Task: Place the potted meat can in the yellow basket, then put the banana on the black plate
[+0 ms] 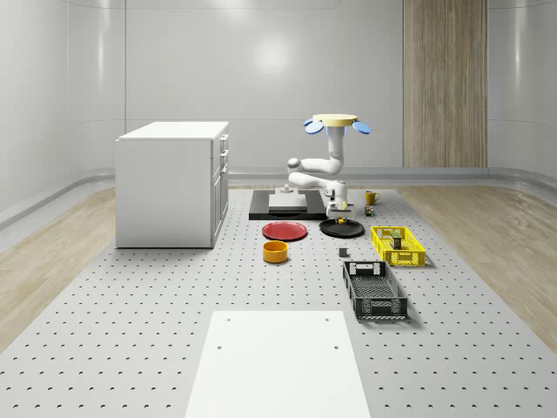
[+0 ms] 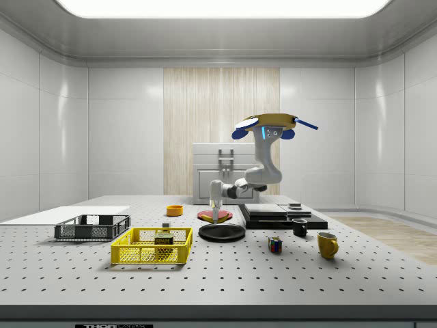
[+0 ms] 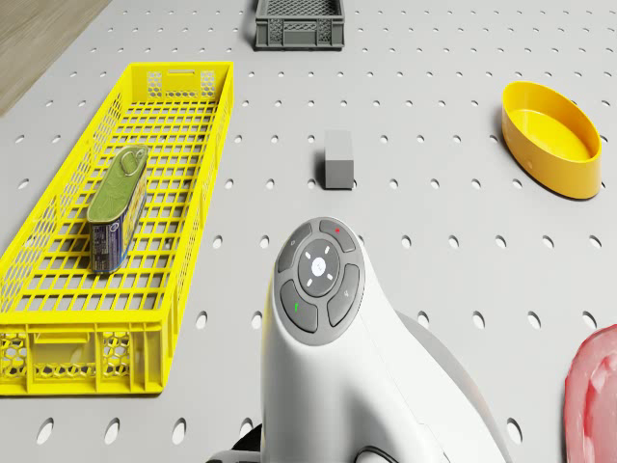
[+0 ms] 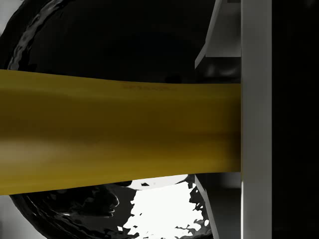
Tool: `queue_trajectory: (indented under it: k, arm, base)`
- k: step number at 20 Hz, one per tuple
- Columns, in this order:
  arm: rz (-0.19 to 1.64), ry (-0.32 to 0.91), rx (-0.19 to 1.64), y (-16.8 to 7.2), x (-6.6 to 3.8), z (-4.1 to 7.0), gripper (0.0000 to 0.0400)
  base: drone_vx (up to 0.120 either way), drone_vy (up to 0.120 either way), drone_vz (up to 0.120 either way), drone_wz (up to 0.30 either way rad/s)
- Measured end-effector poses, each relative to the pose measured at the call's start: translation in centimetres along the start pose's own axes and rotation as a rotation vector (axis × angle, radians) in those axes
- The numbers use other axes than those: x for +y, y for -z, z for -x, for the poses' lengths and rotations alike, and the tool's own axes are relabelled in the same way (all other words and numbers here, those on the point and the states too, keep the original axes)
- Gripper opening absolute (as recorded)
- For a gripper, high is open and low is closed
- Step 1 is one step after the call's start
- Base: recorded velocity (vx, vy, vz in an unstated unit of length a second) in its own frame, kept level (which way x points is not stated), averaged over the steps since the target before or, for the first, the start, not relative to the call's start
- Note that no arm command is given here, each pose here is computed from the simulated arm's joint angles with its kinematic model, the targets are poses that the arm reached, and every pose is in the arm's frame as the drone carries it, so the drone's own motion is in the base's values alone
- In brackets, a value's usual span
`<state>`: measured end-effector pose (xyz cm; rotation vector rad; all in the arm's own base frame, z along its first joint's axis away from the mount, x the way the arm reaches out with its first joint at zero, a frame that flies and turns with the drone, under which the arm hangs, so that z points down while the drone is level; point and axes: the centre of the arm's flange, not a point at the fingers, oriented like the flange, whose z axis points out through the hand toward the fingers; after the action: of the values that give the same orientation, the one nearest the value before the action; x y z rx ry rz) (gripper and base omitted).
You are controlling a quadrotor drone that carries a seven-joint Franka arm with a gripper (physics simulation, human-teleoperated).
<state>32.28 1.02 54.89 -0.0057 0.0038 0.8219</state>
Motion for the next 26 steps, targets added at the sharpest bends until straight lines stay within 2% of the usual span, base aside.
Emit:
queue_trajectory:
  k: [2,15,16,17,18,21,26]
  arm:
    - [0.000,0.000,0.000,0.0,0.0,0.0,0.0200]
    - [0.000,-0.003,0.000,-3.4,0.0,0.0,0.0200]
    - [0.000,-0.002,0.000,-3.8,0.0,0.0,0.0215]
    - [-0.001,0.003,-0.001,-4.0,0.0,0.0,0.0256]
    - [-0.001,-0.006,-0.002,-4.2,-0.1,0.2,0.0266]
    - [-0.002,0.021,-0.004,-3.9,0.0,0.0,0.0331]
    - [-0.003,0.030,-0.006,-2.6,0.0,0.0,0.0380]
  base:
    - [-0.120,0.040,0.000,0.000]
    - [0.000,0.000,0.000,0.000]
    - [0.000,0.000,0.000,0.000]
    - [0.000,0.000,0.000,0.000]
    - [0.000,0.000,0.000,0.000]
    - [0.000,0.000,0.000,0.000]
    - [0.000,0.000,0.000,0.000]
